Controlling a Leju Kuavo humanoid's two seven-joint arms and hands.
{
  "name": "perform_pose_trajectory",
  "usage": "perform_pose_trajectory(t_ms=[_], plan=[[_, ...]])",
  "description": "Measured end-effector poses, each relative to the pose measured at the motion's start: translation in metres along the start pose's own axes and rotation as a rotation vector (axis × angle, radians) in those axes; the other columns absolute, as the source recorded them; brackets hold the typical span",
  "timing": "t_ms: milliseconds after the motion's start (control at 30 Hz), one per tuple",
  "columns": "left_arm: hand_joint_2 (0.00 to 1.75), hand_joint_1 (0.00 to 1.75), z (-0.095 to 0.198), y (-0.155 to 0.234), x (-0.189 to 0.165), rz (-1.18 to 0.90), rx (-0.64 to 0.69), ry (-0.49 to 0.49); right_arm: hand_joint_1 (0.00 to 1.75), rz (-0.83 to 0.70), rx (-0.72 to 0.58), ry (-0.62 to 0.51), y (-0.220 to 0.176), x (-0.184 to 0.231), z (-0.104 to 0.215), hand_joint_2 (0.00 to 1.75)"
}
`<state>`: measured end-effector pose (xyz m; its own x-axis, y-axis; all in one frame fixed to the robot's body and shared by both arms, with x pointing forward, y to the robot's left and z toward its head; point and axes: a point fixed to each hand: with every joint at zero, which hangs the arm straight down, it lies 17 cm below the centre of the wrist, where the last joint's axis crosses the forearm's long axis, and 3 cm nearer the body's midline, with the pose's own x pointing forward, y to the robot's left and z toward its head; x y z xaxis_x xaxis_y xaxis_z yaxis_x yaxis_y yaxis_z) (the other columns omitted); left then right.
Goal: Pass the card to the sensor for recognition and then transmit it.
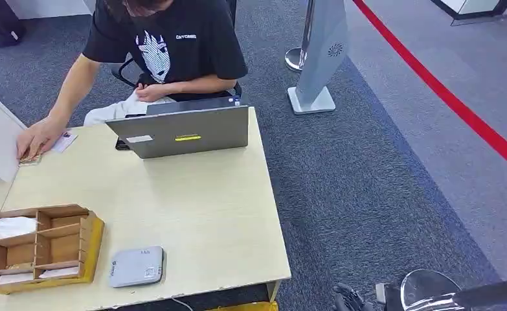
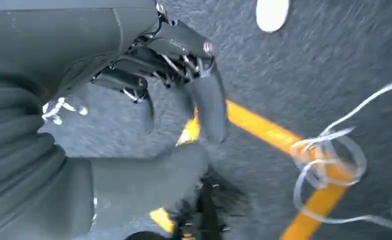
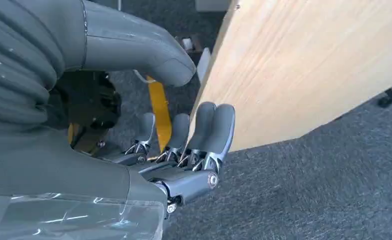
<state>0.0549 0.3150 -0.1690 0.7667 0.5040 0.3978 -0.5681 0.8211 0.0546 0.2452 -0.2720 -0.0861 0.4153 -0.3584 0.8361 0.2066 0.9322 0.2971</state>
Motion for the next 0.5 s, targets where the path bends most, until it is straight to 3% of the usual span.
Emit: perform_pose_trajectory(t_ms=[233,433,500], plan=[[1.75,0.0,0.003,-0.045,-0.045,-0.618,-0.187,0.028,0.0,0.058,0.073,0.073,0.016,-0.013,0.001,1.75],[1.75,0.0,-0.003,-0.043,-0.054,-0.726,-0.225,0.038,0.0,0.069,0.082,0.09,0.022,-0.016,0.0,1.75],[1.75,0.0,-0.005,-0.041,-0.057,-0.729,-0.233,0.048,0.0,0.061,0.075,0.141,0.023,-0.025,0.0,1.75]])
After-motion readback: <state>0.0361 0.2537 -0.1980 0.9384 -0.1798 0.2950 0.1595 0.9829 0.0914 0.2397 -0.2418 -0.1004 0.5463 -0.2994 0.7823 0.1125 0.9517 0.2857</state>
